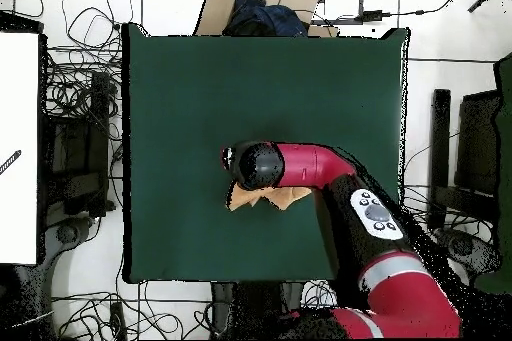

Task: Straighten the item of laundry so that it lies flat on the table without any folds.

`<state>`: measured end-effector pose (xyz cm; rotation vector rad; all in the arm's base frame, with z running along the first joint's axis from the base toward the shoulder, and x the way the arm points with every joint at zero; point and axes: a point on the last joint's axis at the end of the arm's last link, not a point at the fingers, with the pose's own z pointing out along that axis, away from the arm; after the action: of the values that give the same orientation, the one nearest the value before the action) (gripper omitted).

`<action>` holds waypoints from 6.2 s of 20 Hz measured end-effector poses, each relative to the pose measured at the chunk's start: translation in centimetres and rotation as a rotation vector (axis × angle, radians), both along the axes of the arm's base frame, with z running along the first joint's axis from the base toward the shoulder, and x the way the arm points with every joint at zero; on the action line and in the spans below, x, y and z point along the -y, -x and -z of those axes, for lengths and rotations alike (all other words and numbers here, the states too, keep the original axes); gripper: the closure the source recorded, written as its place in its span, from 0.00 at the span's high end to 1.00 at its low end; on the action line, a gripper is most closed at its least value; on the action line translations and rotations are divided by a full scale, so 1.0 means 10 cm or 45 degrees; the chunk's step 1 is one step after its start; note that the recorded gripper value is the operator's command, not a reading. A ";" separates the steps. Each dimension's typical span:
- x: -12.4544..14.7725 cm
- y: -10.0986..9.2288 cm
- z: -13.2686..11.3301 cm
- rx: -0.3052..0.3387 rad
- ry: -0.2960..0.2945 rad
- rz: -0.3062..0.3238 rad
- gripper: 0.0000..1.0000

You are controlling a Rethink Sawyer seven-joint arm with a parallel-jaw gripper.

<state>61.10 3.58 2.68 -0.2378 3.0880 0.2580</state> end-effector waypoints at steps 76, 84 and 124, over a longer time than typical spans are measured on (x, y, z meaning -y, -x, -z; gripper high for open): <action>0.55 0.35 -0.74 -0.200 -0.098 0.257 0.00; -0.09 0.45 -0.54 -0.046 -0.078 0.171 0.00; 0.24 0.59 -0.83 -0.244 -0.105 0.255 0.00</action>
<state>55.22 1.21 10.94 0.1051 3.2459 0.4223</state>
